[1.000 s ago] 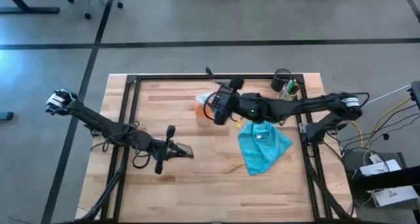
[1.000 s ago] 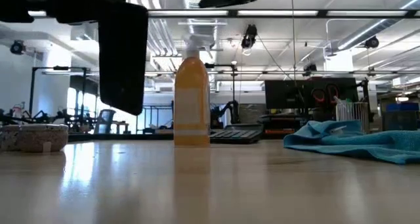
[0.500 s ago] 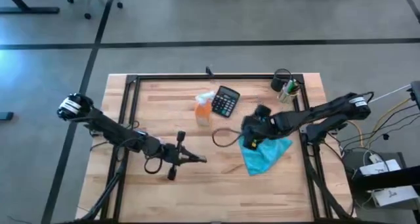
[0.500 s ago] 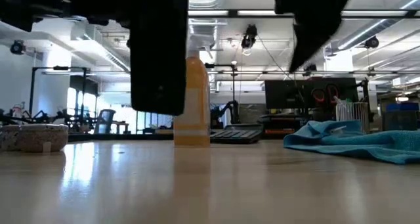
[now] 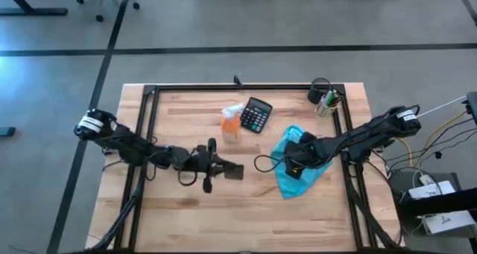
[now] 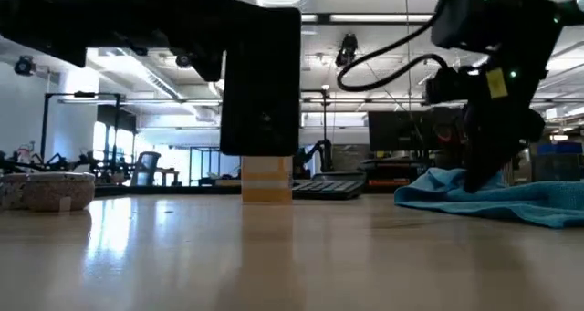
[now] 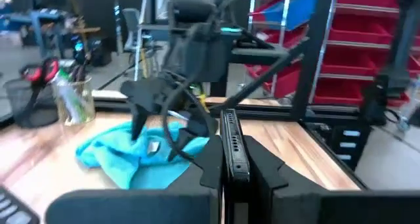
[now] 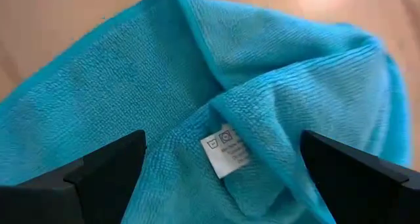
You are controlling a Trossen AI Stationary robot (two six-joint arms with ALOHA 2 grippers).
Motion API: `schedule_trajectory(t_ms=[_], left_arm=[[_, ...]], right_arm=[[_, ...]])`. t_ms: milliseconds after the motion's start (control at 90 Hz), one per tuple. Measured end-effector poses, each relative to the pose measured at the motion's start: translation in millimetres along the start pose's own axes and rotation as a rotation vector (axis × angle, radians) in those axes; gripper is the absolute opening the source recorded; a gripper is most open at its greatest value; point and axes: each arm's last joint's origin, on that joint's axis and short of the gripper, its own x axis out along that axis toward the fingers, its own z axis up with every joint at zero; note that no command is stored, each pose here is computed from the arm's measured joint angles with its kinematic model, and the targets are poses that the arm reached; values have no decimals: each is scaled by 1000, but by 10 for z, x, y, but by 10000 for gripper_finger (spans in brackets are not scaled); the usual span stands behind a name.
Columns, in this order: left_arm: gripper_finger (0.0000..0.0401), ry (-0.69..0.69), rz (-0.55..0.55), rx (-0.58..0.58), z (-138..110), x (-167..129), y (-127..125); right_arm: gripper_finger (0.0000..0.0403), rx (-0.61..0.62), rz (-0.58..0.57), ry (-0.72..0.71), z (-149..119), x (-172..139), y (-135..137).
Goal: Apply microfiber cloth
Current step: Wipe the front and back of the black cellphone with the blue microfiber cloth
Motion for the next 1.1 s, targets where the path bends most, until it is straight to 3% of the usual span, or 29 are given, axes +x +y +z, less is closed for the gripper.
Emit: schedule_trajectory(t_ms=[144,311,600,811,978,1100], left_arm=[[11,-30,20,10,78,-3,43],[11,-31,18,34,145,-40,42],[11,16,14,15,49,-17,45],[11,28,38,60,16,-7,54],[11,23,52,77,-5,6,74],[11,-21,53,60,-43,46,83]], right_arm=[[385,40,97,-83,-40,160,63],[385,55,256,-303,91,353,330],[385,-5,429,-522,615,727,1002],[385,-193,460,-515,889,413,1309],[385,-232,385,-403,884,83,1285],[385,-232,364,-410,861,-209,1260]])
